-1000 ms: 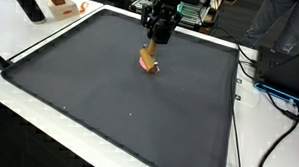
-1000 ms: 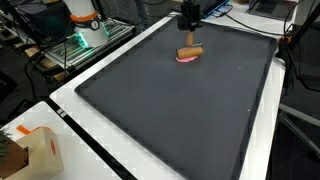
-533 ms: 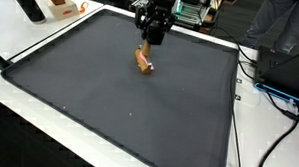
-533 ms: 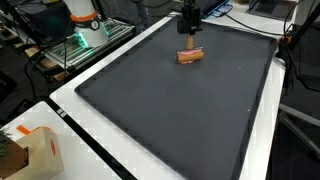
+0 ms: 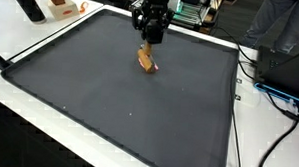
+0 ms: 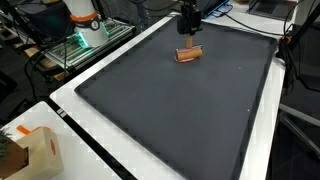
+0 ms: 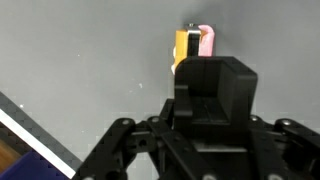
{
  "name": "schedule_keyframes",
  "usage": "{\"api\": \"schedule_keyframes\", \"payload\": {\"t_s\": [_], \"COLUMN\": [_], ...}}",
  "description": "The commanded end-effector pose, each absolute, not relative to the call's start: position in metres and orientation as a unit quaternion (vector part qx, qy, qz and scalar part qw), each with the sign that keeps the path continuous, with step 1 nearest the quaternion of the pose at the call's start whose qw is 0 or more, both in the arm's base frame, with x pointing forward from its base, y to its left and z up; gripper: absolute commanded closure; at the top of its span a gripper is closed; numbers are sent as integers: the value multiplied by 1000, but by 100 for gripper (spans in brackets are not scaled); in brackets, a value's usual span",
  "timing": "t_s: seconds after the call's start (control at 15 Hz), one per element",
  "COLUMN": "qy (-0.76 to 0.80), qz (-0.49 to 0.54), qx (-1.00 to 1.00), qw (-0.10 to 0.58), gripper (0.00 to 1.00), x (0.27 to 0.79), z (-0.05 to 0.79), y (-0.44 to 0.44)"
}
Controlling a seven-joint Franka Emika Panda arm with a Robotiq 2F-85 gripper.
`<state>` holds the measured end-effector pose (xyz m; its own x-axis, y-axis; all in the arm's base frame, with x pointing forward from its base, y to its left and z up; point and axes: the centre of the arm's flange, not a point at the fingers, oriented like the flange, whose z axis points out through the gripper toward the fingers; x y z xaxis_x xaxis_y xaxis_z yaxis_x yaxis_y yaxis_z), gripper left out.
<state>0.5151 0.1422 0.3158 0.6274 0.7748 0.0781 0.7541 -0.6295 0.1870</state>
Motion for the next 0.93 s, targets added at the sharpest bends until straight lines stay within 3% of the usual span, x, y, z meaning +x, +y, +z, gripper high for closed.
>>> {"api": "schedule_keyframes", "payload": {"t_s": [0.0,0.4,0.87], "qy": [439,456,445], "qz": [14,-16,-82], "qx": [898,890,888], "qw": [15,2,76], "gripper": [76,76,76], "x": [497,490,482], "z": [283,284,283], "y": [142,143,136]}}
